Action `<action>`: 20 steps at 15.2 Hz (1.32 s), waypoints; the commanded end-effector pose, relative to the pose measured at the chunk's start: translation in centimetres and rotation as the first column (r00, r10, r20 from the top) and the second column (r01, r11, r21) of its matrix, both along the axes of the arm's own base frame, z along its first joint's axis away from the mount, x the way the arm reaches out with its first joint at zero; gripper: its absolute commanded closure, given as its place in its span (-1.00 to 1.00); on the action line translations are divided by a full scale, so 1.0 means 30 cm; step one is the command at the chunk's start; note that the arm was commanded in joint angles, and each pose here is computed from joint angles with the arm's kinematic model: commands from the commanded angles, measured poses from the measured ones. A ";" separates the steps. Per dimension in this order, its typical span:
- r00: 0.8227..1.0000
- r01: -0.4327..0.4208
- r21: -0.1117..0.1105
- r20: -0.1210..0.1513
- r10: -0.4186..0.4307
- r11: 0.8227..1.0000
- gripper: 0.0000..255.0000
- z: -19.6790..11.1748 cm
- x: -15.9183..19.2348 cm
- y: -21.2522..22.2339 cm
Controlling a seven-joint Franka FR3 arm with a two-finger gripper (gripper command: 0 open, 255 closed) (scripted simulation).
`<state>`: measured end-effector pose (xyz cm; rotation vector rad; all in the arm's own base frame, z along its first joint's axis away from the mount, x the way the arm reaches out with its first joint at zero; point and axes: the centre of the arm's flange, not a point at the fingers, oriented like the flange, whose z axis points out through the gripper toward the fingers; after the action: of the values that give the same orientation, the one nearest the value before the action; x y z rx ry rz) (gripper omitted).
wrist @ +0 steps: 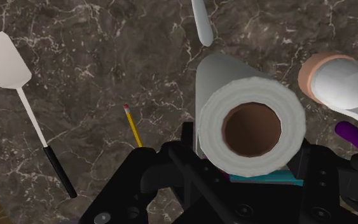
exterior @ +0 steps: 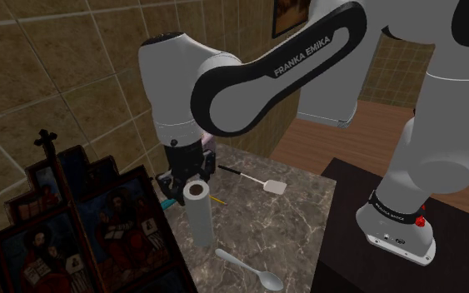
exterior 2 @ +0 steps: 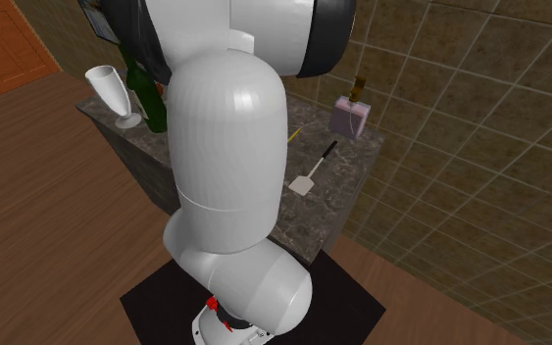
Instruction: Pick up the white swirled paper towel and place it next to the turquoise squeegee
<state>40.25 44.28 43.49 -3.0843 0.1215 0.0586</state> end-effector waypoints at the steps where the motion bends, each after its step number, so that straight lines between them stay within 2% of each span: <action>1: 1.000 0.000 0.000 0.000 0.000 1.000 1.00 -0.035 0.001 0.000; 2: 1.000 0.000 0.000 0.000 0.000 1.000 1.00 -0.068 0.001 0.000; 10: 1.000 0.000 0.000 0.000 0.000 1.000 1.00 -0.068 0.001 0.000; 11: 1.000 0.000 0.000 0.000 0.000 1.000 -1.00 -0.068 0.001 0.000; 16: 1.000 0.000 0.000 0.000 0.000 1.000 -1.00 -0.068 0.001 0.000; 20: 1.000 0.000 0.000 0.000 0.000 1.000 -1.00 0.098 0.007 -0.009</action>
<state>40.29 44.19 44.99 -3.0930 0.1159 0.0711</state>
